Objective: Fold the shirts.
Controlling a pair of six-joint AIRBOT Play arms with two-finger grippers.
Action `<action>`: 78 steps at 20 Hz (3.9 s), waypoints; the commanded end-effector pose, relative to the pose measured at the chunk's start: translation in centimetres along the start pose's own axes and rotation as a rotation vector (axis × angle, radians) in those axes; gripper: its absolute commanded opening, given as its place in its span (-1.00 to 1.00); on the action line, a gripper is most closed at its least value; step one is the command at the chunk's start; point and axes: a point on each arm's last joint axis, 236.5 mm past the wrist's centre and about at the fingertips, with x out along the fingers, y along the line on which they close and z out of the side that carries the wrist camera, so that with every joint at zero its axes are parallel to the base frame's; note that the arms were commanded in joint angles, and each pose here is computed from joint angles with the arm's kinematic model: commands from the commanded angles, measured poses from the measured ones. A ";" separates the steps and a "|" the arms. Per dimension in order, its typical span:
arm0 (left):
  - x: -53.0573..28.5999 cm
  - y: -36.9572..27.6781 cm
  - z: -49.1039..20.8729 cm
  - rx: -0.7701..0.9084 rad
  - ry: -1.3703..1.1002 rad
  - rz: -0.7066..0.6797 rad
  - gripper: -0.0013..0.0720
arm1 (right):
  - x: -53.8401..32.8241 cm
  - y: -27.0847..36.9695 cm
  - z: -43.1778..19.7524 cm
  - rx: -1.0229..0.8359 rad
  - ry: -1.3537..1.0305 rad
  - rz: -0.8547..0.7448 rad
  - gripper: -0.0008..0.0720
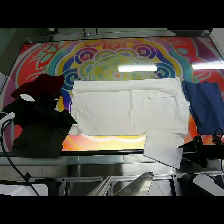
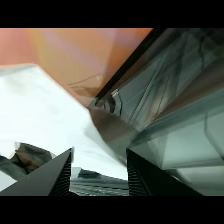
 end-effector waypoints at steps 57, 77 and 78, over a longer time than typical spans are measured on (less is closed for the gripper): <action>-0.2 -1.2 -2.0 0.035 0.082 -0.051 -0.90 | -1.5 4.1 0.5 -0.214 0.074 0.025 -0.94; -11.5 -5.7 7.6 0.076 -0.343 -0.287 -0.91 | -8.2 25.0 8.6 -0.431 -0.218 0.614 -0.94; -12.5 -5.9 9.1 0.092 -0.382 -0.261 -0.91 | -8.1 26.3 9.7 -0.435 -0.234 0.622 -0.94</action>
